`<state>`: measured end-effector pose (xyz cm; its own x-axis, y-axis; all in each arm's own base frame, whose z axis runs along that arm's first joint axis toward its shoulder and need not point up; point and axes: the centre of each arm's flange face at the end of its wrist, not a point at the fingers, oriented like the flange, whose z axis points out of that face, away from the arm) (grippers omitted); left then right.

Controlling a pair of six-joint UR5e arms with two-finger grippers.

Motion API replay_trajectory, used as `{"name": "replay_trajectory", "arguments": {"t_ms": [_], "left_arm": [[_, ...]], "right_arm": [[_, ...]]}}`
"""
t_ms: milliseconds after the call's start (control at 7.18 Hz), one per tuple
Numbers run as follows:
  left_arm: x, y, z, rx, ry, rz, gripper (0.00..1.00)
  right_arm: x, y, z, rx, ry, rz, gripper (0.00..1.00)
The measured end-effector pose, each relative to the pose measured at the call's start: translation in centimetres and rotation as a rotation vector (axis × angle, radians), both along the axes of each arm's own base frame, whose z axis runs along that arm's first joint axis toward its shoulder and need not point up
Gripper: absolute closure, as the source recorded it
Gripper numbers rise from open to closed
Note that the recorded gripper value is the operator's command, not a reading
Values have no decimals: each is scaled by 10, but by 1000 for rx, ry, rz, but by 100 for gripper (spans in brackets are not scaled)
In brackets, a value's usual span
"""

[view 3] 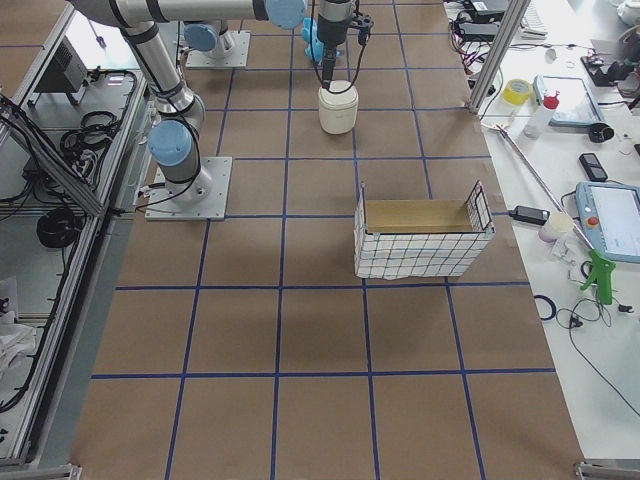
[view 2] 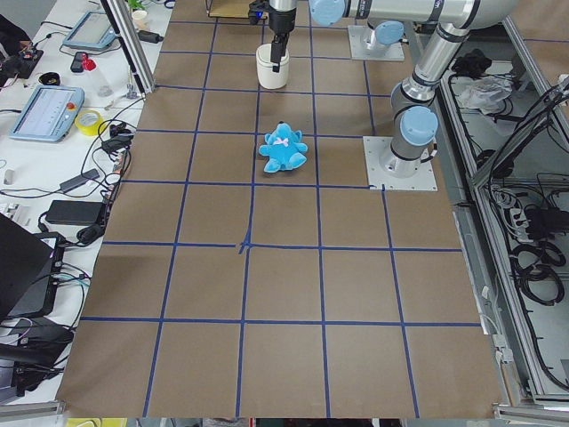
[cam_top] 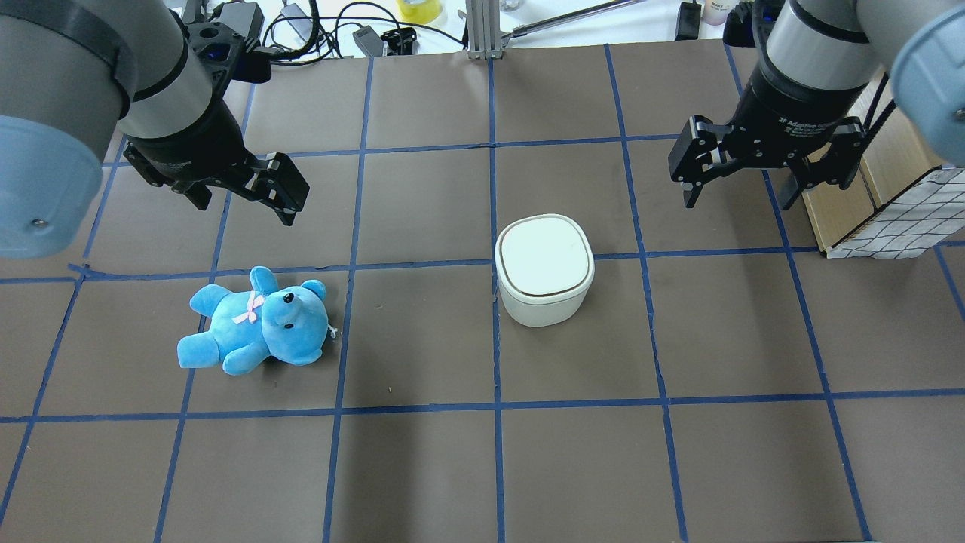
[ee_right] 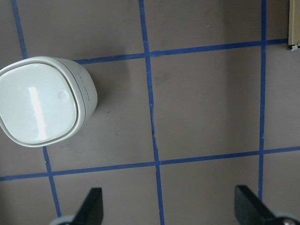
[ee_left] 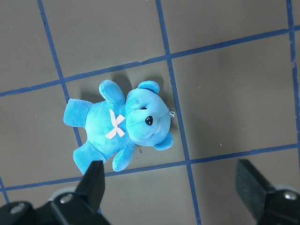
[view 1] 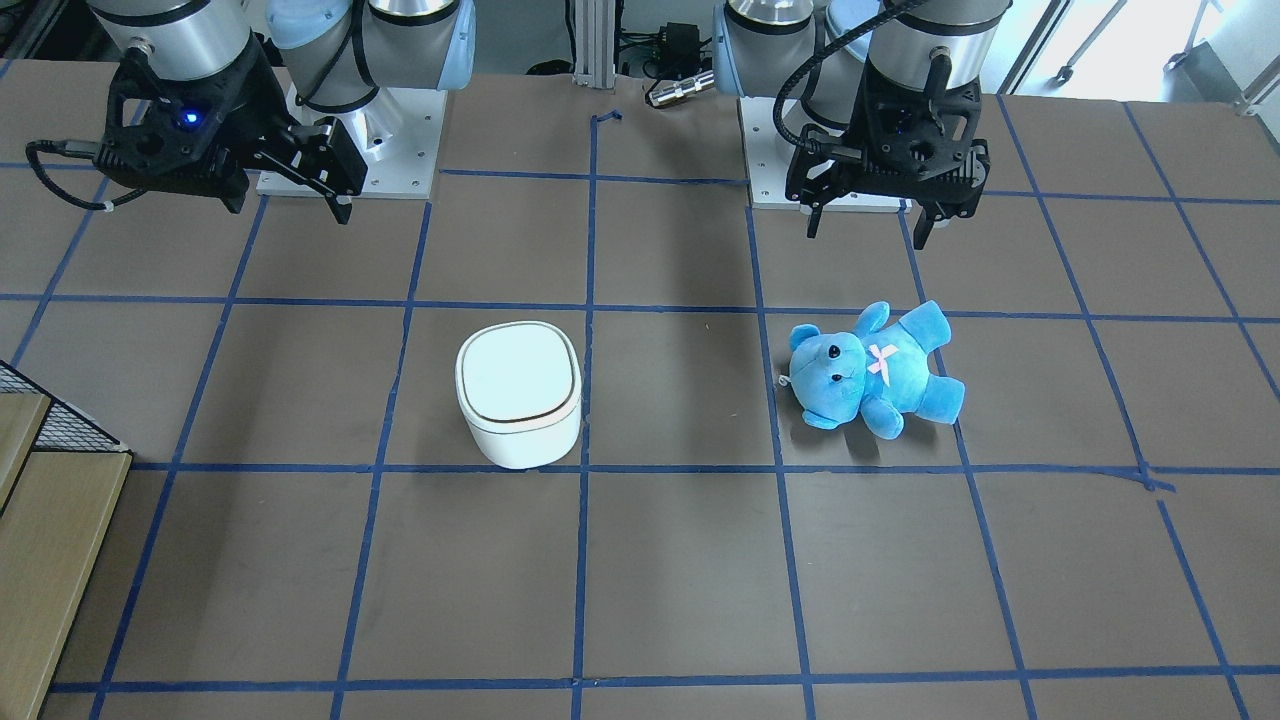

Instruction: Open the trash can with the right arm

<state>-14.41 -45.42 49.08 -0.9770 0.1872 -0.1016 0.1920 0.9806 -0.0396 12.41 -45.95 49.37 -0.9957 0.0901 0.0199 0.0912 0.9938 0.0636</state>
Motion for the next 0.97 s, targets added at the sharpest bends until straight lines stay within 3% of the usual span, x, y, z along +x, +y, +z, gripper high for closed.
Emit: {"name": "replay_trajectory", "arguments": {"t_ms": [975], "left_arm": [[0, 0, 0, 0, 1, 0, 0]], "right_arm": [[1, -2, -3, -1, -1, -2, 0]]}}
